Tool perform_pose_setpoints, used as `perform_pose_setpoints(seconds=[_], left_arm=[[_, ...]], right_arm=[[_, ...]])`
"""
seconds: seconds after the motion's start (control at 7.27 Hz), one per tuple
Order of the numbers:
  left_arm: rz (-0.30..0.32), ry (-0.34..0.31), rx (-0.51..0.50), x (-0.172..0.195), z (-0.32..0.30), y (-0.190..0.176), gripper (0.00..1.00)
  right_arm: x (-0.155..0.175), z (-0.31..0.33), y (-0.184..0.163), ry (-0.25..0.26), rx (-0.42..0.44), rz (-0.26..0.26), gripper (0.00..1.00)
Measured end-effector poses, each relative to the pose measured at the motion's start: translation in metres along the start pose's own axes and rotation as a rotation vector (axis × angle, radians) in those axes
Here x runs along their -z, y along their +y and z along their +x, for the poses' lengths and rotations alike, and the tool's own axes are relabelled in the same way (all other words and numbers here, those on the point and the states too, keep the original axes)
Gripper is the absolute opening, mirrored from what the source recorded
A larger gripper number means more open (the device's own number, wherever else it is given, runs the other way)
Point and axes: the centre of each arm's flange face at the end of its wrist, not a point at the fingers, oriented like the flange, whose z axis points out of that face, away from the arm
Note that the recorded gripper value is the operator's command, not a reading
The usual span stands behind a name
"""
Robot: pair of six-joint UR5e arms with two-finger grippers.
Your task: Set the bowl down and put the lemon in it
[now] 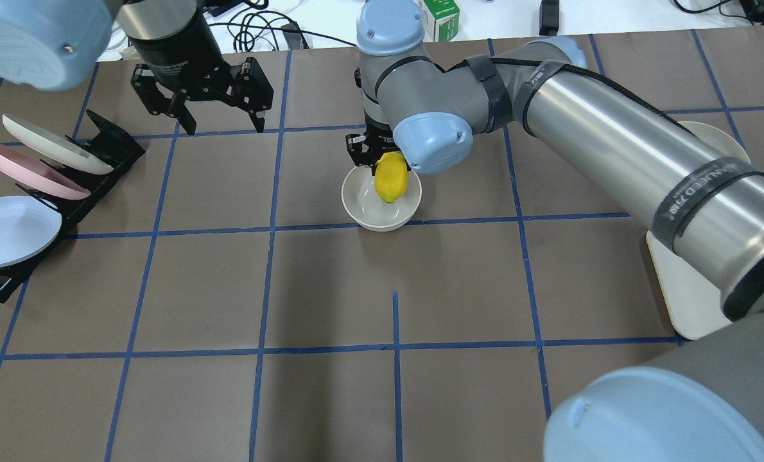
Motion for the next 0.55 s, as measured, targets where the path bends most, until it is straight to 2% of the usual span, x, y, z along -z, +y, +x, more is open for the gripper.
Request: perform_pose_setpoints(seconds=[0.28, 0.55], left_arm=[[0.007, 0.001, 0.002, 0.014, -0.001, 0.023, 1.0], [0.003, 0.006, 0.008, 0.01, -0.004, 0.033, 1.0]], right_arm=[[-0.037, -0.022, 0.003, 0.001, 0.033, -0.011, 0.31], [-0.06, -0.029, 0.007, 0.009, 0.049, -0.025, 0.71]])
